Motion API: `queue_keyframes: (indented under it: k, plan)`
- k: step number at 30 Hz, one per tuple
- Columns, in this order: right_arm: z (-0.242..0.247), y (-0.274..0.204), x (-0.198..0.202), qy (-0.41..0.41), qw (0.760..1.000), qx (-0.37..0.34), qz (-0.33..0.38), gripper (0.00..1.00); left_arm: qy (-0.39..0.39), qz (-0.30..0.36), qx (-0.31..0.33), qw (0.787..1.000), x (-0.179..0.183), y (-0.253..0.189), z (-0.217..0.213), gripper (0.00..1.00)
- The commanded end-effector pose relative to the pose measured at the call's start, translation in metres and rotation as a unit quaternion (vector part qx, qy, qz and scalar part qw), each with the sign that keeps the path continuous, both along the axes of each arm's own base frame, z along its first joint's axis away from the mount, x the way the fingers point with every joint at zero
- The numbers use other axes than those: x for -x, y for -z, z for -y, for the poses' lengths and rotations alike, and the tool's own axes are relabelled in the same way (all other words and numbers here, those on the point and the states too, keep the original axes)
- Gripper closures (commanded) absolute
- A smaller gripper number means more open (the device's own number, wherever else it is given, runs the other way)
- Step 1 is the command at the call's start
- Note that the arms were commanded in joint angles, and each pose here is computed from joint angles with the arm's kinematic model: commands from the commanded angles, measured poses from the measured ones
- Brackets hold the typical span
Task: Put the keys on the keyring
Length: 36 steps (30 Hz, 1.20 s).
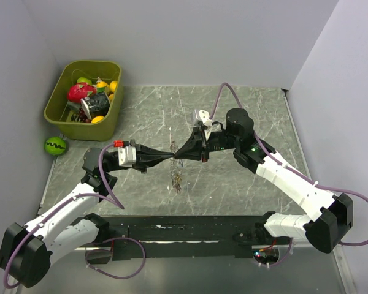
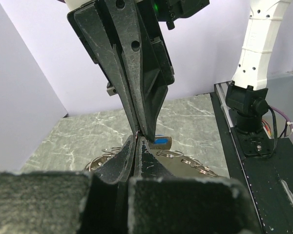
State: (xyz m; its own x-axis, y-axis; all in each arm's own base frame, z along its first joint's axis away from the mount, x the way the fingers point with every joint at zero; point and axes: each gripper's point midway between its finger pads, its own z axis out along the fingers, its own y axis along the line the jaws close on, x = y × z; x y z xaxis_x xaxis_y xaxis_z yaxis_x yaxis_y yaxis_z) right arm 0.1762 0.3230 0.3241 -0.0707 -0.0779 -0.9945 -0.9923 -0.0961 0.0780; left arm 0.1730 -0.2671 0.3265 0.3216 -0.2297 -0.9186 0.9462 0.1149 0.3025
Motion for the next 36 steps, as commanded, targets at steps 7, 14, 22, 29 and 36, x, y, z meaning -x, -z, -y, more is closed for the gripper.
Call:
queue_keyframes:
  k: [7,14,22,29,36]
  plan:
    - [-0.006,-0.012,-0.003,0.004,1.0,-0.015,0.025,1.0,0.017,0.023,-0.006,1.0,0.005,-0.007,0.005,0.99]
    - [-0.003,-0.014,-0.003,0.01,0.999,-0.013,0.035,1.0,0.01,0.02,-0.015,1.0,0.0,-0.005,0.007,0.98]
    - [0.0,-0.008,-0.008,0.028,0.999,0.012,0.038,1.0,-0.012,0.028,-0.036,0.999,-0.004,-0.007,0.004,0.78]
    - [0.005,-0.001,-0.018,0.052,0.996,0.051,0.053,1.0,-0.045,0.001,-0.116,0.992,-0.022,0.004,0.001,0.53]
    - [0.008,0.007,-0.029,0.072,0.992,0.083,0.059,1.0,-0.04,-0.063,-0.19,0.979,-0.037,0.02,0.007,0.5]
